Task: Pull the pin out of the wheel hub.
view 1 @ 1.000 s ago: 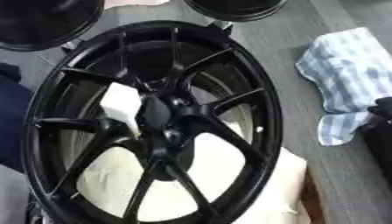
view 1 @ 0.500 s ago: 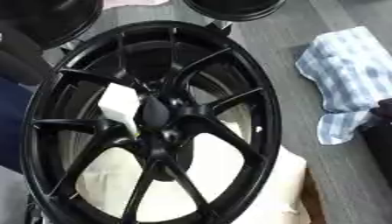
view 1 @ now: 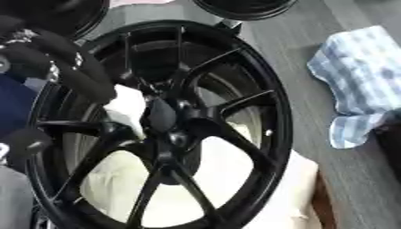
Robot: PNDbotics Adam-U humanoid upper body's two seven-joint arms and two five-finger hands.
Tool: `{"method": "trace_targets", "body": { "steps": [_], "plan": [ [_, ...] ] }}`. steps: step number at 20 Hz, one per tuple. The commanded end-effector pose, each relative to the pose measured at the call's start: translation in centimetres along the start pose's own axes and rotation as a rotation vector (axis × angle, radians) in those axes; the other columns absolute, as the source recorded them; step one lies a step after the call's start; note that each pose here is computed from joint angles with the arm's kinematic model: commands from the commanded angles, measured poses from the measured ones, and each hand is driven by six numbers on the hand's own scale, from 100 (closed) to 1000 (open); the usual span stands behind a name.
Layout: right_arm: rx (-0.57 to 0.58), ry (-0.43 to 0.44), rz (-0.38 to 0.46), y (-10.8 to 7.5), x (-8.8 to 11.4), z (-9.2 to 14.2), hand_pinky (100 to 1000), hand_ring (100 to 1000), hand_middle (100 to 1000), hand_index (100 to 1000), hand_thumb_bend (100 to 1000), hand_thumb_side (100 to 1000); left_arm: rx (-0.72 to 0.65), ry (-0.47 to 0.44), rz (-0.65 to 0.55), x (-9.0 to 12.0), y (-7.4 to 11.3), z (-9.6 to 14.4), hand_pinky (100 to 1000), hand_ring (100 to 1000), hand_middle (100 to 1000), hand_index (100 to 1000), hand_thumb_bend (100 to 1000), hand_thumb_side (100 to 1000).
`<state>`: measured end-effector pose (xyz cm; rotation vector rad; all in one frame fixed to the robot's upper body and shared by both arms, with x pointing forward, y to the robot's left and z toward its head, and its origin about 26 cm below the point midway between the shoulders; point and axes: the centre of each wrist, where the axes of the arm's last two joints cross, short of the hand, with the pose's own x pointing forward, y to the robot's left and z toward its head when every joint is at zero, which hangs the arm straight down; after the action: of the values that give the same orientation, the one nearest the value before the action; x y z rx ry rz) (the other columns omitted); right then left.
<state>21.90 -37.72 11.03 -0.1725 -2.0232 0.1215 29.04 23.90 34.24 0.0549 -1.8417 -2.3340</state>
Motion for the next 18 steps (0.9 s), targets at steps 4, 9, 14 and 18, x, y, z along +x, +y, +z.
{"method": "trace_targets", "body": {
  "steps": [4,9,14,18],
  "plan": [
    [0.021,-0.019,0.005,-0.1,0.8,-0.6,860,711,670,573,102,405,0.072,0.150,-0.007,0.2,0.2,-0.4,907,793,808,886,100,503],
    [0.023,-0.017,-0.006,0.0,0.8,-0.8,861,711,671,573,101,408,0.083,0.232,0.011,-0.1,-0.6,-0.9,921,806,824,899,100,500],
    [0.023,-0.011,-0.012,0.1,0.8,-0.9,861,711,671,572,100,411,0.103,0.315,0.005,-0.2,-0.7,-0.8,947,829,810,897,108,514],
    [0.025,-0.003,-0.014,0.2,0.8,-0.9,861,710,670,572,100,415,0.037,0.354,-0.031,-0.2,-1.0,-0.8,964,848,806,902,253,607]
  ]
}}
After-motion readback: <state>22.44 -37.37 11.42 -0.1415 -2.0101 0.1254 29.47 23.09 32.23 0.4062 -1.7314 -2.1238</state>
